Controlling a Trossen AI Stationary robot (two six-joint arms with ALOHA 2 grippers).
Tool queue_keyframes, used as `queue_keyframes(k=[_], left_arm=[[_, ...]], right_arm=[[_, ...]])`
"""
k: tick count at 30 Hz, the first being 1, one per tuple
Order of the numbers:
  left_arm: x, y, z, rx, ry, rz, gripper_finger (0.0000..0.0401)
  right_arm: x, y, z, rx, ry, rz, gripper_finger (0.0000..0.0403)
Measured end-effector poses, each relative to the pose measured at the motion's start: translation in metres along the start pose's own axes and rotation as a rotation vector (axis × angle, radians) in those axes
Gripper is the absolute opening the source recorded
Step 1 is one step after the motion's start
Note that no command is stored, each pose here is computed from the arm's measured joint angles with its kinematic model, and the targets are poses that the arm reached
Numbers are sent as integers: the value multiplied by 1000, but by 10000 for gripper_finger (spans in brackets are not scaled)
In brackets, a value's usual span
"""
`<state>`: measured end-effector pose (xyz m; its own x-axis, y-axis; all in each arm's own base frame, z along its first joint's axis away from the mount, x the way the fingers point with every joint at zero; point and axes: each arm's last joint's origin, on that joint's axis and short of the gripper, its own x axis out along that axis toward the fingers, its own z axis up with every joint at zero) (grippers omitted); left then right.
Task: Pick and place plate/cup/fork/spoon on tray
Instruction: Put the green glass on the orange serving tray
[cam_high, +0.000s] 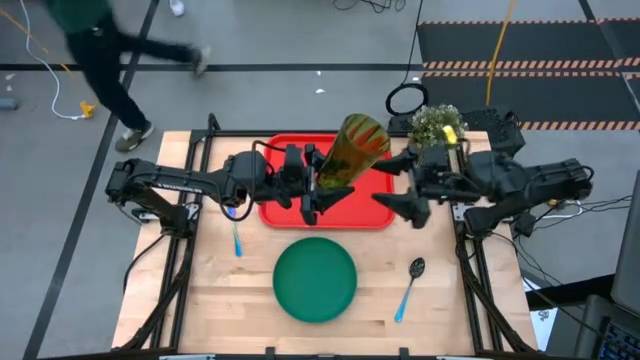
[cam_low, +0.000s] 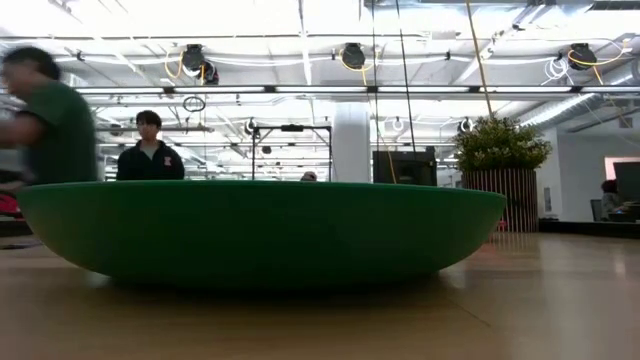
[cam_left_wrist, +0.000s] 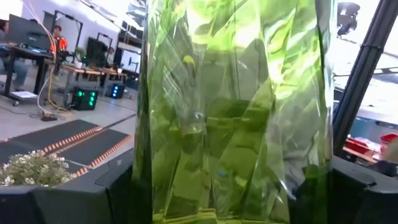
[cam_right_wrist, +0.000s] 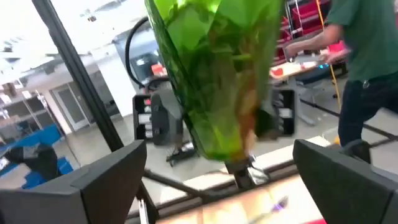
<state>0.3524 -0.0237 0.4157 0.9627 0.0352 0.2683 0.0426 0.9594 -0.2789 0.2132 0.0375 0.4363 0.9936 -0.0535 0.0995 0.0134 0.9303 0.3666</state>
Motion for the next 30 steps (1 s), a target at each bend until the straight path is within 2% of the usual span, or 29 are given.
queue_keyframes(k=[4, 9, 15, 19, 25, 30], left_arm=[[0, 1, 0, 9, 1, -1, 316], [0, -1, 0, 19, 4, -12, 313], [0, -3, -1, 19, 4, -12, 331], [0, -4, -1, 22, 1, -14, 314], [0, -4, 1, 21, -17, -19, 313], [0, -4, 1, 16, -17, -21, 333]], right_arm=[[18, 2, -3, 4, -69, 15, 397], [26, -1, -4, 24, -91, 8, 397], [32, -1, 0, -12, -156, 28, 397], [40, -3, -4, -27, -151, 71, 399], [53, -8, -9, -13, -147, 86, 400], [61, -10, -9, -40, -183, 150, 400]])
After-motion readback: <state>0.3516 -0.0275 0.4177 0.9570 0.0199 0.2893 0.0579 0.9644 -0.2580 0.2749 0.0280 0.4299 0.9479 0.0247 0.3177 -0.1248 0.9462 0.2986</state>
